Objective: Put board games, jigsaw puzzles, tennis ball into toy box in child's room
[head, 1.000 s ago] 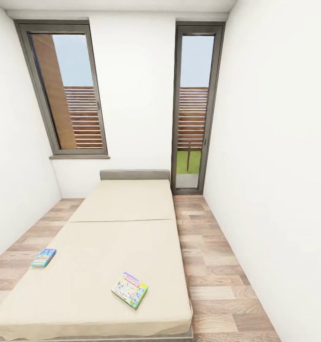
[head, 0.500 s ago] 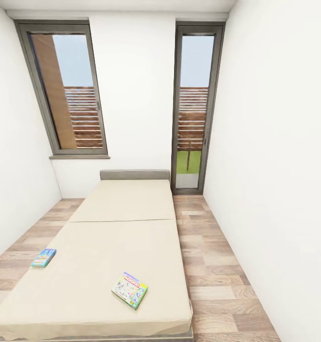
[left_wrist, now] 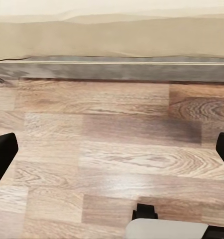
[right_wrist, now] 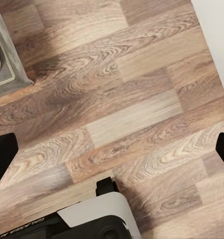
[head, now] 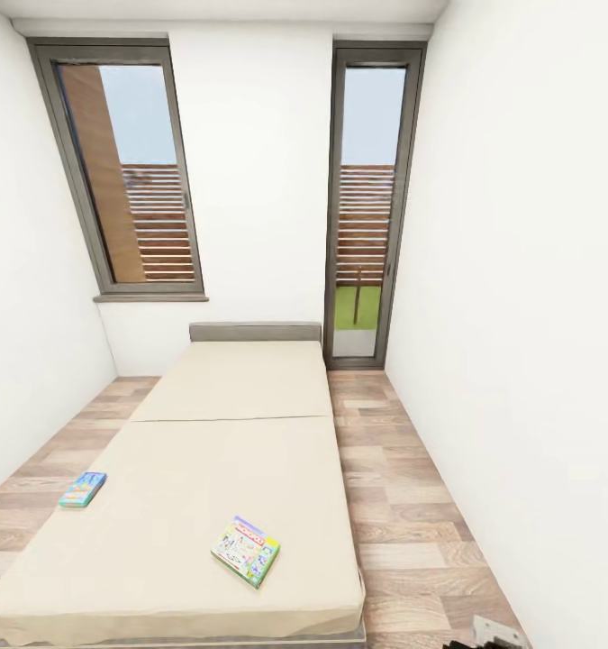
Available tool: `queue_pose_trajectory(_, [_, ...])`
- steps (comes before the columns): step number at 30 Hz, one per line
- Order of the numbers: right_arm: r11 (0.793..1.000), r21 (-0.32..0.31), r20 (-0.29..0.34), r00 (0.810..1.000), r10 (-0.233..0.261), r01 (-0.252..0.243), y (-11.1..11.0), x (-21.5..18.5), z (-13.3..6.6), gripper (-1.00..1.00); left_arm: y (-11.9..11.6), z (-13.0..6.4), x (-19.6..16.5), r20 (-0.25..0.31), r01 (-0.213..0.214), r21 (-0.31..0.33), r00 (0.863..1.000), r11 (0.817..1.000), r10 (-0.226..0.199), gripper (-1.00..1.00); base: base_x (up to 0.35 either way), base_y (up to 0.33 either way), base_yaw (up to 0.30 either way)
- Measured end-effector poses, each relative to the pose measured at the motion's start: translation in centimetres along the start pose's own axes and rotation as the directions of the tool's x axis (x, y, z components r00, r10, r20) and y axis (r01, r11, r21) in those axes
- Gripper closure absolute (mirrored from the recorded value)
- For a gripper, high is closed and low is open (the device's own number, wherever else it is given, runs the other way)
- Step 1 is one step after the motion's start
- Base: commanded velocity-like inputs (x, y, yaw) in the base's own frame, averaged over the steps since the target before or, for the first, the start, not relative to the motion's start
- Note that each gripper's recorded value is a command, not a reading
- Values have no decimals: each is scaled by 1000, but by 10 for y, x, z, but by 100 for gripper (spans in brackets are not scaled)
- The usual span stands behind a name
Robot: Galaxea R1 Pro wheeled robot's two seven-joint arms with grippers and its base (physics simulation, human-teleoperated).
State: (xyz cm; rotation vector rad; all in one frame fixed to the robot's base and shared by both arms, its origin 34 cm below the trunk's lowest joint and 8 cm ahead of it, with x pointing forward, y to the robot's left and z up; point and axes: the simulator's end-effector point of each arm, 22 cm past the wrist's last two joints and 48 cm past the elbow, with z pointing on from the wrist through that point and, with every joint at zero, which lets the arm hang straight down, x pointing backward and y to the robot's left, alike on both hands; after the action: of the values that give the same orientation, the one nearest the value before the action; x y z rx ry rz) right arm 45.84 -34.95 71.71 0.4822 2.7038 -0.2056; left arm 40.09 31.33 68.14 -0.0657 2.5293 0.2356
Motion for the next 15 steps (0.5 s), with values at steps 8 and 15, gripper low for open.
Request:
queue_pose_trajectory(8, [1000,4,39,999,13,-13,-1,-12,0,-100,1,0,1,-2,1,-3,1000,1000,-1,-100,0,0,0])
queue_pose_trajectory(15, [1000,8,27,1000,11,-11,1,-5,2,-100,2,4,-6,-17,4,-4,1000,1000,-4,-100,0,0,0])
